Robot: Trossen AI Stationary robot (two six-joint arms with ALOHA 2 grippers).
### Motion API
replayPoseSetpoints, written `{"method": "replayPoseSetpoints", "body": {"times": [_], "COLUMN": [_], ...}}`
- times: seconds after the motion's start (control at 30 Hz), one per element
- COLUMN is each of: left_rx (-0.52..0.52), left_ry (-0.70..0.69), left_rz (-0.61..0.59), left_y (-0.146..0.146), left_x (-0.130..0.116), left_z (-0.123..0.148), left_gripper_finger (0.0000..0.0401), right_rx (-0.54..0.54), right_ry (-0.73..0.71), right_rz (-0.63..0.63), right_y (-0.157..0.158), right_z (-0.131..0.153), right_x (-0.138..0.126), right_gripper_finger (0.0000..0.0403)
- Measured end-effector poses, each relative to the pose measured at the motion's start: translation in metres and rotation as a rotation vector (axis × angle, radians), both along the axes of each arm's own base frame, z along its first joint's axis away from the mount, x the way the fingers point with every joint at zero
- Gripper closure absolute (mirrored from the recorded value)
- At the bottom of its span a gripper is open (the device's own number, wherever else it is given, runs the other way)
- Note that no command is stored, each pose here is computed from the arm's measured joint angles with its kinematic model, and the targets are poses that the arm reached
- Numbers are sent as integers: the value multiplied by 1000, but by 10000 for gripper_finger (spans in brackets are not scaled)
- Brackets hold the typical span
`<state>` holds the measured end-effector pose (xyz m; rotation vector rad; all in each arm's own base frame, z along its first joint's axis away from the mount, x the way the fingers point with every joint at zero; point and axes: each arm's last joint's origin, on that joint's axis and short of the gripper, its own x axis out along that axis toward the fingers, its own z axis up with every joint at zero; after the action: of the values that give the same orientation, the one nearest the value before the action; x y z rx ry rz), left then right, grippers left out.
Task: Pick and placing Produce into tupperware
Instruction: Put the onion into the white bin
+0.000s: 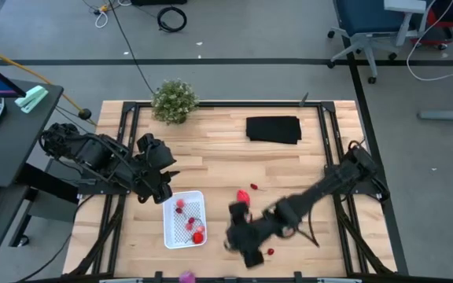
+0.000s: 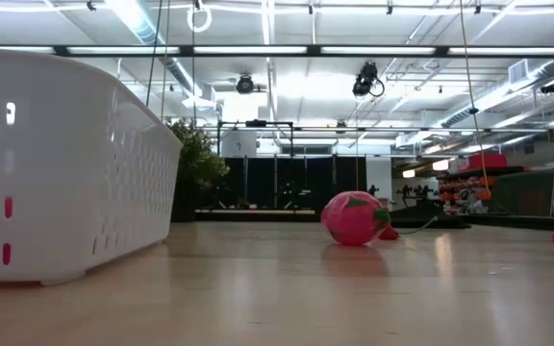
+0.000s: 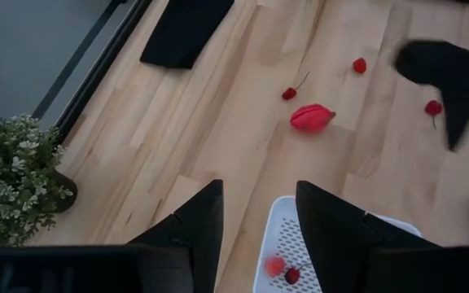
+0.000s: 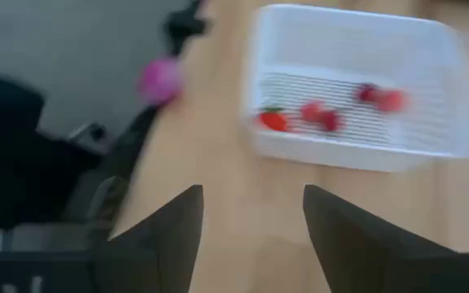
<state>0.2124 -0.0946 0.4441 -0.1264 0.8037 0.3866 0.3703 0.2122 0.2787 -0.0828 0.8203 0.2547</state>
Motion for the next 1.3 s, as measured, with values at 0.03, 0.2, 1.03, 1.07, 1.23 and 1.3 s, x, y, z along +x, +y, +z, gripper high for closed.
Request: {"method": "replayPoseSetpoints", "body": {"times": [0.03,0.2,1.03,1.07,1.23,1.3], "left_rx": [-9,-37,-113,-121,-168,-200], "left_ry": [-6,-27,-61,-65,-91,-131], "left_rz": [8,35,111,116,49,-21], "left_y": [0,-1,-3,-4,-25,-42], "left_x": [0,1,1,0,-9,-14], "left_z": [0,1,1,1,2,4], "left_gripper_finger": [239,239,239,239,239,239], "right_rx": [-16,-186,-35,-17,77,80], "right_ry": [-11,-89,-45,-51,-92,-91], "right_rz": [29,-37,-104,-96,-25,-17], "right_y": [9,27,28,29,40,42], "right_z": [-4,-16,-20,-19,-15,-15], "right_x": [-1,-6,-11,-10,-9,-11], "right_gripper_finger": [174,167,177,177,183,190]}}
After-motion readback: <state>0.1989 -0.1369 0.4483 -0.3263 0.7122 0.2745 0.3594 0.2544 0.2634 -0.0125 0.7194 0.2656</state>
